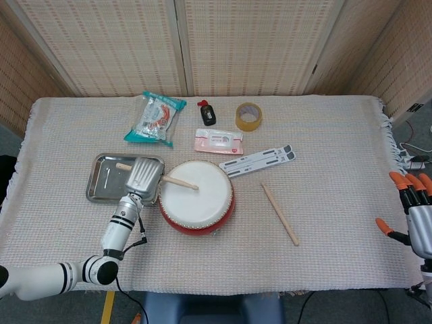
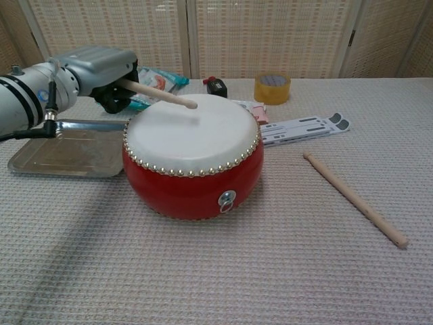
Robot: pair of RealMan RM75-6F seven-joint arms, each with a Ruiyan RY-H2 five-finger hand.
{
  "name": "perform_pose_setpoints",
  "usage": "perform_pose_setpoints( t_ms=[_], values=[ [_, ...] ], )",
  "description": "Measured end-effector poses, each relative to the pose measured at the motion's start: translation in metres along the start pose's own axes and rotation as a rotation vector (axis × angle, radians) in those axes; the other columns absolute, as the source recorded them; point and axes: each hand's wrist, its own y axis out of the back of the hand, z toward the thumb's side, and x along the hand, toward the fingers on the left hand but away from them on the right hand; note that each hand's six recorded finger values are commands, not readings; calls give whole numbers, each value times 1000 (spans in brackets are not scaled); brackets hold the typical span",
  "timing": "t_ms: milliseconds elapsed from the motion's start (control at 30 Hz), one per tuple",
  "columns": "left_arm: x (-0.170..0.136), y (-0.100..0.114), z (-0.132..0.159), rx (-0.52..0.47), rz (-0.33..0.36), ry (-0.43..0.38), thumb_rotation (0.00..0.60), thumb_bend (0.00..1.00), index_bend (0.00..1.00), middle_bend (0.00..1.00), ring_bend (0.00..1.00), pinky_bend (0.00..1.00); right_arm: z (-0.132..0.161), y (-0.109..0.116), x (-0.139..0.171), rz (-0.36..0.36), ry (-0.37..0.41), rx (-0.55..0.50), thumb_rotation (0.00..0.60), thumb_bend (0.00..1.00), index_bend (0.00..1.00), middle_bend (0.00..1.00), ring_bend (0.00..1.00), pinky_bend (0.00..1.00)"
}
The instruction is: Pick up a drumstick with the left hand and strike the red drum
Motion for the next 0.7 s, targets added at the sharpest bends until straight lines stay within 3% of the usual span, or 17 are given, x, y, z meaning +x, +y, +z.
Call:
perform_pose_setpoints(
  t_ms=[100, 200, 433, 500, 600, 700],
  values=[
    [-1, -7, 3, 88, -14, -17, 600, 714, 998, 1000, 997, 1000, 0, -1, 0, 1, 2, -2, 600, 193, 0, 112, 0, 23],
    [-2, -2, 3, 68, 8, -13, 600, 715, 994, 1000, 997, 1000, 1, 0, -1, 0, 5, 0, 600, 194, 0, 112, 0, 23],
    [-7, 22, 1, -240, 32, -13, 600, 709, 989, 1000, 995, 1000, 2, -1, -1, 2, 4, -1, 600, 194, 0, 112, 0, 23],
    [-8, 23, 1, -265, 29, -20, 600, 709, 986, 1000, 993, 1000, 2, -1, -1, 2, 4, -3, 600, 193, 0, 112, 0, 24],
    [-7, 19, 0, -206, 24, -26, 600, 709, 984, 1000, 991, 1000, 1, -2, -1, 4, 1, -2, 600, 193, 0, 112, 0, 24],
    [-6, 8, -3, -80, 15, -28, 600, 709, 985, 1000, 991, 1000, 0, -1, -1, 4, -1, 0, 600, 193, 0, 112, 0, 23]
  ],
)
